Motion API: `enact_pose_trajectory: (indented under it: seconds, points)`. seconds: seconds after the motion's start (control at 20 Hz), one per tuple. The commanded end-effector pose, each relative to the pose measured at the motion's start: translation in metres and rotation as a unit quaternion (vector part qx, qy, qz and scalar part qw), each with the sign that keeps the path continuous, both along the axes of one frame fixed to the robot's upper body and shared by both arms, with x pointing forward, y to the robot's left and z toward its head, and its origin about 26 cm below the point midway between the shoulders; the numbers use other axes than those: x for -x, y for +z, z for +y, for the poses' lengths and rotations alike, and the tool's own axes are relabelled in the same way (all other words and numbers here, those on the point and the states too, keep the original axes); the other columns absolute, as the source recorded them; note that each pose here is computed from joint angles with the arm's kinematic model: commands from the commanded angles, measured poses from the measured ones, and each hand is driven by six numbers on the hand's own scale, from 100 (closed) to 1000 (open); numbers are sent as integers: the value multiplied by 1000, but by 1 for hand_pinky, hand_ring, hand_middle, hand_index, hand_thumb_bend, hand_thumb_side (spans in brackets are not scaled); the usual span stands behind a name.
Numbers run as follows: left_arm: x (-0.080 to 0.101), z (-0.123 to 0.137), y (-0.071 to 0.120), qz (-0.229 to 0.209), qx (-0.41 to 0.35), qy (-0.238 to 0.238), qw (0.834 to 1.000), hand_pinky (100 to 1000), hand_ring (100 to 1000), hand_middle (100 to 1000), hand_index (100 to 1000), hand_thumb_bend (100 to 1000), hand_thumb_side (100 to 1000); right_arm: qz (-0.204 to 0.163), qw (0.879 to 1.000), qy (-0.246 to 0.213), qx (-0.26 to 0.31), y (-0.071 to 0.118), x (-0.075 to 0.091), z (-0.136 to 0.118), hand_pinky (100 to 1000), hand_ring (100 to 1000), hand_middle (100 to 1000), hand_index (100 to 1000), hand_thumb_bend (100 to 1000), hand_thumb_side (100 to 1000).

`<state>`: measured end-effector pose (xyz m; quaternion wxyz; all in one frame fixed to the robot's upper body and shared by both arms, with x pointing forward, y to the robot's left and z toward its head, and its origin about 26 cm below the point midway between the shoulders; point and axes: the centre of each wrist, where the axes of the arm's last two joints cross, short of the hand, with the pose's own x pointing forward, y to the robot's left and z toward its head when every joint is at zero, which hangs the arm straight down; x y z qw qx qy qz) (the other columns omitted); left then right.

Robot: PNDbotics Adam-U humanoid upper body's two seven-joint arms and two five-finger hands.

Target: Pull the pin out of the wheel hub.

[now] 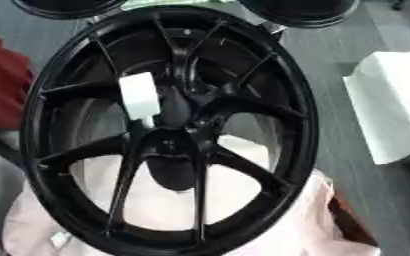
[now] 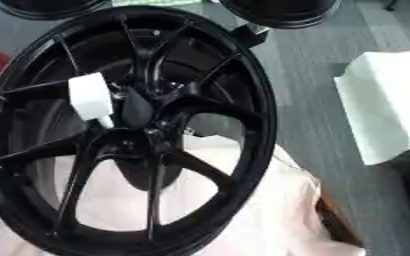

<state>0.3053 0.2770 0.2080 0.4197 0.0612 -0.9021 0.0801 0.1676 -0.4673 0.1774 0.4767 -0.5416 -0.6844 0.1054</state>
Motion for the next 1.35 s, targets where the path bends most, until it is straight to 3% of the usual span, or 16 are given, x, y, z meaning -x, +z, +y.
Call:
enact_pose_trajectory:
  seconds: [0.05,0.25,0.6,0.8,1.05,1.35]
  points:
    - [3,2,11,-20,-7,6,1000,747,683,640,847,132,823,19,999,-29,9,-12,2,5,858,985,943,965,100,330]
    - [3,2,11,-20,-8,5,1000,747,684,641,848,133,826,8,999,-45,-25,-22,4,9,858,989,946,970,100,275]
    - [3,2,11,-19,-9,5,1000,747,683,640,847,133,828,-28,998,-41,-47,-24,4,9,836,959,911,956,100,237]
    - [3,2,12,-20,-10,5,1000,746,683,640,847,133,828,-87,993,-37,-71,-23,2,10,793,883,828,922,100,399]
    - [2,2,12,-22,-11,4,1000,746,683,641,847,135,828,-148,985,-18,-87,-24,0,13,786,837,767,896,100,405]
    - [2,1,13,-24,-11,2,1000,746,682,641,846,135,827,-171,982,-3,-83,-26,-1,15,796,829,752,882,100,379]
